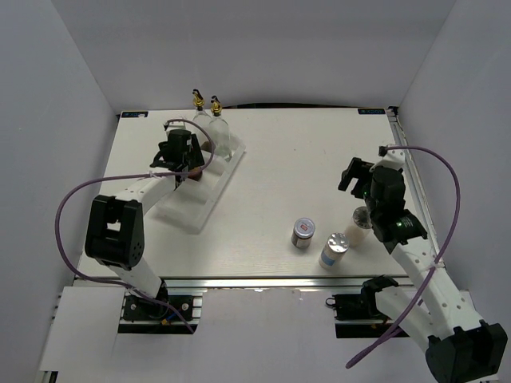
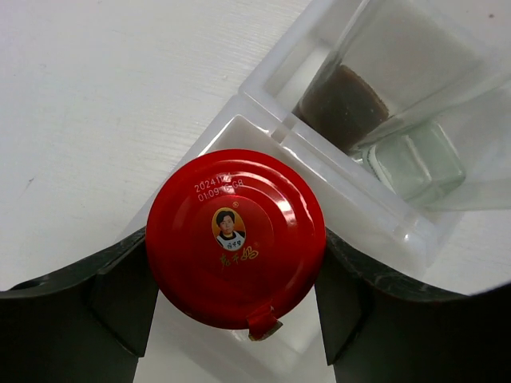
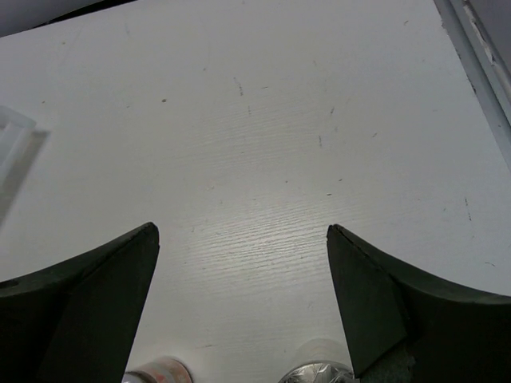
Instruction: Organize the condiment bottles
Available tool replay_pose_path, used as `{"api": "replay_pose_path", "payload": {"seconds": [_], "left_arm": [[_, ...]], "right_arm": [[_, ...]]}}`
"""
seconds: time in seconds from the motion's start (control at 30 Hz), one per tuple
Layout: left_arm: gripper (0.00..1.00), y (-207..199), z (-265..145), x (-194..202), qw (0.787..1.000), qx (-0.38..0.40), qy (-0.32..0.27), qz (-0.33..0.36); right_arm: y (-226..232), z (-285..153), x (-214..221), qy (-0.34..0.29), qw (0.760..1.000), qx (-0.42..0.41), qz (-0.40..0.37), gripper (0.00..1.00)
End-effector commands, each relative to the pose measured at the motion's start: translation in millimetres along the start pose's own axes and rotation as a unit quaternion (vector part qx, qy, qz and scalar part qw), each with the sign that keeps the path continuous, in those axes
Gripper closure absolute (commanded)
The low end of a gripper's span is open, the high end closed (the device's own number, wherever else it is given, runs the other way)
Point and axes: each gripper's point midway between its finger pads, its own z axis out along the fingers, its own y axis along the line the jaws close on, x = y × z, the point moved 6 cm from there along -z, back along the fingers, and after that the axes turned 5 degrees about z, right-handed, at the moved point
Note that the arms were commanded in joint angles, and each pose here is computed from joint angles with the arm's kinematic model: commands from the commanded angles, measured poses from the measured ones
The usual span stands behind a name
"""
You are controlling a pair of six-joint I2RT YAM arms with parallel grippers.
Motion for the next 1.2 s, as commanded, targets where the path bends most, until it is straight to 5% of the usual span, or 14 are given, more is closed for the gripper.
{"api": "replay_pose_path", "payload": {"seconds": [0.0,0.1,0.3,0.73,1.17], "left_arm": [[0.47,-1,-6,-42,0.997,-0.004,-0.072,-0.031],[0.40,2,-3,-36,0.997,-0.020,-0.064,-0.029],[0.02,7,-18,-46,0.996,-0.023,-0.078,-0.038],[0.02,21,-77,-85,0.992,-0.024,-0.112,-0.052],[0.02,61,-157,-82,0.974,-0.068,-0.168,-0.139]], "right_arm": [[16,-14,-14,-0.003,0.998,-0.066,-0.004,0.11],[31,-17,-12,0.013,0.993,-0.113,-0.012,0.11],[65,-27,17,0.085,0.978,-0.152,-0.117,0.11],[100,-49,86,0.248,0.920,-0.212,-0.216,0.11],[91,-41,131,0.306,0.903,-0.169,-0.250,0.12]]}}
